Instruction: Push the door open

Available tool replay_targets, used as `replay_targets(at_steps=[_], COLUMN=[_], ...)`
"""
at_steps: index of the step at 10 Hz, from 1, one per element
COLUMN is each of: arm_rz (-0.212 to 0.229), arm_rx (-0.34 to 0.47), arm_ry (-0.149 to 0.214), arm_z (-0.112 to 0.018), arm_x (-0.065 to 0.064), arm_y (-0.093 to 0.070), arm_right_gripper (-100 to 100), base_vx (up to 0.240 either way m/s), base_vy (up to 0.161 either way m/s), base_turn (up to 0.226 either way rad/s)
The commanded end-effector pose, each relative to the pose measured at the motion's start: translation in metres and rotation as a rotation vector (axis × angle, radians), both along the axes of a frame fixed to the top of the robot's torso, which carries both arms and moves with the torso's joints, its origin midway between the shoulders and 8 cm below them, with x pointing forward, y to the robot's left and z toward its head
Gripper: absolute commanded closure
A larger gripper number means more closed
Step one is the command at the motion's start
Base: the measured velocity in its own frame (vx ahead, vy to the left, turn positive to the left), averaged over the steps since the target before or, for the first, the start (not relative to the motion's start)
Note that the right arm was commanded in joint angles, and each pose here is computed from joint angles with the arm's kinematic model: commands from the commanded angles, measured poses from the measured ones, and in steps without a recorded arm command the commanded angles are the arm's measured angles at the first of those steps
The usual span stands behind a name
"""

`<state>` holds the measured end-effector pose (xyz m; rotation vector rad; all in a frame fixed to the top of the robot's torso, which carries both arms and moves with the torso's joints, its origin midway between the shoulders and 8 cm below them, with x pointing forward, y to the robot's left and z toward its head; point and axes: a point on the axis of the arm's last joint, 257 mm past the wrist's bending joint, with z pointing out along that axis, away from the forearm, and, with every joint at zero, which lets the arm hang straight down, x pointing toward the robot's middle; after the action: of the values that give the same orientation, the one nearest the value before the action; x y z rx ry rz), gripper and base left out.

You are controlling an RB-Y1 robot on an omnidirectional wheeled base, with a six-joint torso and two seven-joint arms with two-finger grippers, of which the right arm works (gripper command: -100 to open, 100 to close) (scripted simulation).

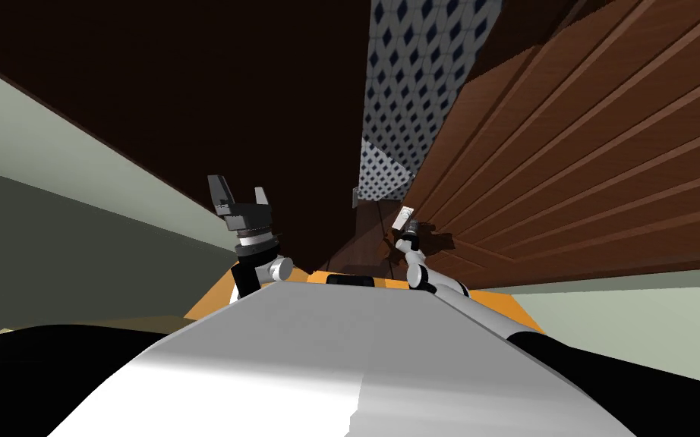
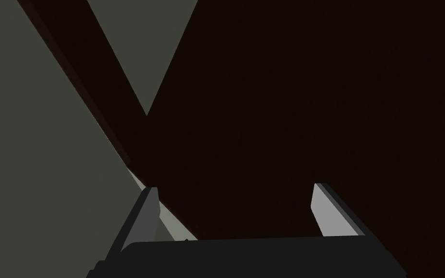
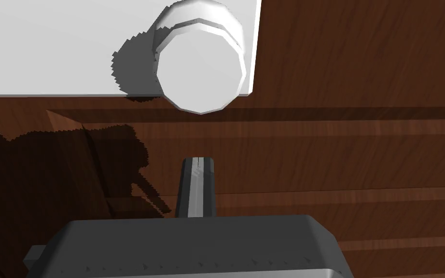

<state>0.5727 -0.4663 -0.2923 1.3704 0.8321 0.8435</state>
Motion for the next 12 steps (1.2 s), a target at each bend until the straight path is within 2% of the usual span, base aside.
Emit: replay_targets(at_steps=[1, 4, 5, 6, 12], arm_rz=[0.006, 0.015, 0.013, -0.005, -0.076], arm_rx=[0.008, 0.022, 0.020, 0.019, 0.013], arm_ry=[0.008, 0.022, 0.019, 0.016, 0.009], arm_z=[-0.0014, -0.0038, -0.0036, -0.0036, -0.0036], arm_x=[0.0035, 0.0089, 0.0079, 0.0067, 0.0005], arm_y=[0.0038, 0.0105, 0.0092, 0.0094, 0.0092], arm_right_gripper=[-100, -100, -100, -100, -100], base_vx=[-0.185, -0.168, -0.068, 0.078, 0.156], base_vy=[0.217, 0.199, 0.082, -0.061, -0.184], base_turn=[-0.034, -0.040, -0.014, 0.135, 0.126])
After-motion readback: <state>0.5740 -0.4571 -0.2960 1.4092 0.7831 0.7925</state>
